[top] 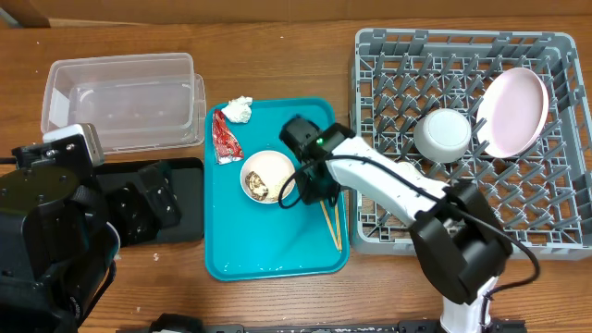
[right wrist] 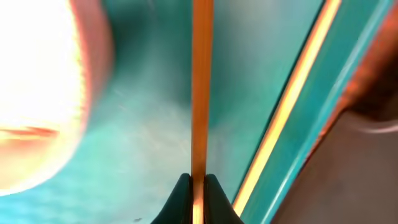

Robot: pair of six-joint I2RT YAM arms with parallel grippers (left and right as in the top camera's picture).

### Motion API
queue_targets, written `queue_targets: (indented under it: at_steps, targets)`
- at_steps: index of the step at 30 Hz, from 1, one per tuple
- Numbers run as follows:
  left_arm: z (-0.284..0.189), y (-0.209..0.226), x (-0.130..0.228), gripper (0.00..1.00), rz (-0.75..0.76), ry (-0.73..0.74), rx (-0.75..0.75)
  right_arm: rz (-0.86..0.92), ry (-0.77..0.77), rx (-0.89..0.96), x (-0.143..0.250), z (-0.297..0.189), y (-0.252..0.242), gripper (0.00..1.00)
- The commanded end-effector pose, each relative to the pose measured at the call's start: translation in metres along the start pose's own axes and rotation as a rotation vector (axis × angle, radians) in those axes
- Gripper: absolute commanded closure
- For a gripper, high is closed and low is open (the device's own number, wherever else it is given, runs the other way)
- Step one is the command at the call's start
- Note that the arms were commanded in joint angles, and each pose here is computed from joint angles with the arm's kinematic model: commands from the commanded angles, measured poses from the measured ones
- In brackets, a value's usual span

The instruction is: Sort waste into correct bins and load items into the dishwasher

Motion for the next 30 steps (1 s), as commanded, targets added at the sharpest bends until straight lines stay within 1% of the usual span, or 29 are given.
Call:
queue_targets:
  at_steps: [1,4,8,11,15,19,23,24,25,26,27,30]
  targets:
    - [0.0,-0.001,0.001,0.0,-0.011,0.007,0.01,0.066,-0.235,-0.07,-0.025,-0.082,-0.001,0.96]
    - [0.0,-0.001,0.001,0.0,-0.011,0.007,0.01,0.089,-0.324,-0.073,-0.032,-0.113,-0.008,0.96]
    - [0.0,-0.001,0.001,0.0,-0.011,0.007,0.01,0.148,-0.413,0.006,-0.042,-0.131,-0.034,0.96]
    - [0.0,-0.001,0.0,0.0,-0.011,0.007,0.01,0.153,-0.423,0.06,-0.052,-0.129,-0.059,0.96]
    - [0.0,-0.001,0.001,0.0,-0.011,0.007,0.01,0.192,-0.423,0.088,-0.068,-0.121,-0.093,0.96]
    - [0.0,-0.001,0.001,0.0,-0.011,0.007,0.01,0.167,-0.415,0.063,-0.082,-0.112,-0.111,0.96]
    - [0.0,-0.001,0.001,0.0,-0.011,0.007,0.01,0.151,-0.375,0.083,-0.088,-0.096,-0.123,0.96]
    - [0.0,-0.001,0.001,0.0,-0.011,0.007,0.01,0.151,-0.36,0.087,-0.087,-0.092,-0.124,0.92]
    - [0.0,-0.001,0.001,0.0,-0.011,0.007,0.01,0.149,-0.341,0.083,-0.086,-0.088,-0.123,0.83]
    - [0.0,-0.001,0.0,0.0,-0.011,0.007,0.01,0.144,-0.328,0.073,-0.084,-0.087,-0.121,0.67]
    - [0.0,-0.001,0.001,0.0,-0.011,0.007,0.01,0.137,-0.319,0.07,-0.083,-0.086,-0.118,0.61]
    - [0.0,-0.001,0.001,0.0,-0.011,0.007,0.01,0.136,-0.32,0.063,-0.077,-0.093,-0.108,0.55]
Point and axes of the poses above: each gripper's point midway between its finger pads, its own z axis out along the fingers, its own y axis along the line the jaws close on, x = y × z, the point moved 7 cm from there along -z, back along the fingers, and after that the axes turned 7 degrees about z, right-handed, at the moved point
